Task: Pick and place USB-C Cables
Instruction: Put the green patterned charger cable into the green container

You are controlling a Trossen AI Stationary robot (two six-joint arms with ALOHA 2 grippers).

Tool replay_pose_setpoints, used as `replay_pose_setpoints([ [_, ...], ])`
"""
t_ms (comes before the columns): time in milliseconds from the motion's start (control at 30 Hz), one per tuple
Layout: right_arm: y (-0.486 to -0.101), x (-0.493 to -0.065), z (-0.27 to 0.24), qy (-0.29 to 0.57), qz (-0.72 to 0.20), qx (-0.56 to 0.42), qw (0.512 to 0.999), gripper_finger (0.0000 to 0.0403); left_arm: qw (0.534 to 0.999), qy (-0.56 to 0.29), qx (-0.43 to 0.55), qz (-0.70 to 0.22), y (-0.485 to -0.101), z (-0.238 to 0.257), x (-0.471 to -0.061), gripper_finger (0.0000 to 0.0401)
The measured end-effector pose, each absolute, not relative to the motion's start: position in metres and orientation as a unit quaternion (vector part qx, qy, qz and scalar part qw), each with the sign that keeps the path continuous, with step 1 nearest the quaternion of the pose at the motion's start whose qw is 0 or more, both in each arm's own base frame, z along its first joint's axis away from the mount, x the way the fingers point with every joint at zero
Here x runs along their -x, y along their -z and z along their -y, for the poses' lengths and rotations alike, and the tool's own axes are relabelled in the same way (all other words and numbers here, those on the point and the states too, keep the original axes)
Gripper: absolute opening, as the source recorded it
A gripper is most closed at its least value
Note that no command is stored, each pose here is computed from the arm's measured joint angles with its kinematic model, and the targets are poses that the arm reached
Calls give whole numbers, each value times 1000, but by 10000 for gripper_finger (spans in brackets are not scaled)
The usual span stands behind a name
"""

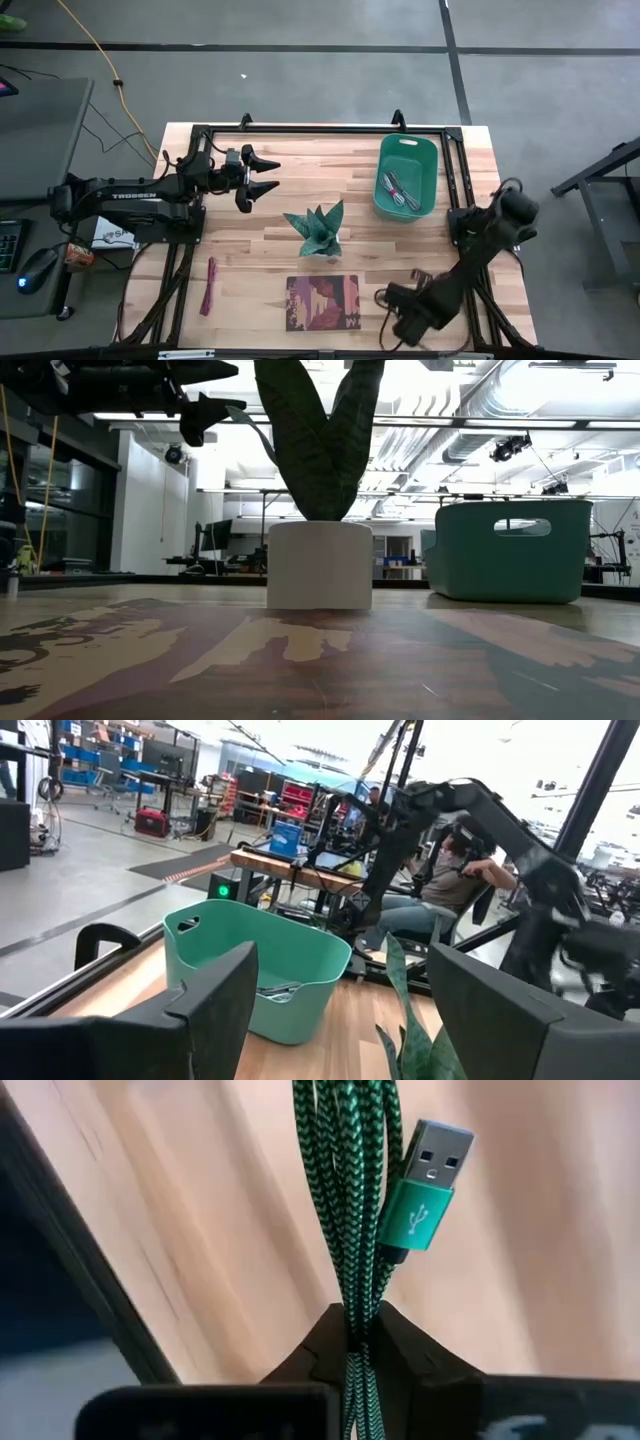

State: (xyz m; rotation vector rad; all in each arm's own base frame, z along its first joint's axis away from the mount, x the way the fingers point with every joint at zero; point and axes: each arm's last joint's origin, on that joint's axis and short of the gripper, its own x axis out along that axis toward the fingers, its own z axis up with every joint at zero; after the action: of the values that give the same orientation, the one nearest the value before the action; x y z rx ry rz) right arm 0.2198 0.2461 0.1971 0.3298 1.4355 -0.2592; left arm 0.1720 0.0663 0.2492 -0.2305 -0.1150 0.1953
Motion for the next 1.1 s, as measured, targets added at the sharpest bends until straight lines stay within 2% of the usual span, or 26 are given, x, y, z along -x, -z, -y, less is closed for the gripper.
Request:
replay_pose_setpoints([
  [200, -227, -189, -225, 114, -559, -150, 808, 5, 987, -97, 115, 56, -249, -66, -172, 271],
  [300, -220, -175, -211, 101, -524, -168, 829, 5, 987, -97, 115, 56, -249, -66, -172, 271],
  [500, -201, -158, -184, 18, -416, -231, 879, 4, 987, -97, 115, 57, -249, -66, -172, 271],
  [600, -194, -160, -173, -16, -340, -229, 912, 4, 987, -97, 114, 58, -249, -66, -172, 271],
  [767, -192, -183, -150, -62, -239, -148, 958, 3, 987, -96, 114, 61, -250, -66, -172, 271],
  [933, -196, -214, -109, -99, -229, -95, 964, 3, 987, -96, 113, 62, -250, -66, -172, 271],
  [1100, -214, -219, -56, -82, -206, -73, 972, 3, 987, -96, 113, 62, -250, -66, -172, 271],
])
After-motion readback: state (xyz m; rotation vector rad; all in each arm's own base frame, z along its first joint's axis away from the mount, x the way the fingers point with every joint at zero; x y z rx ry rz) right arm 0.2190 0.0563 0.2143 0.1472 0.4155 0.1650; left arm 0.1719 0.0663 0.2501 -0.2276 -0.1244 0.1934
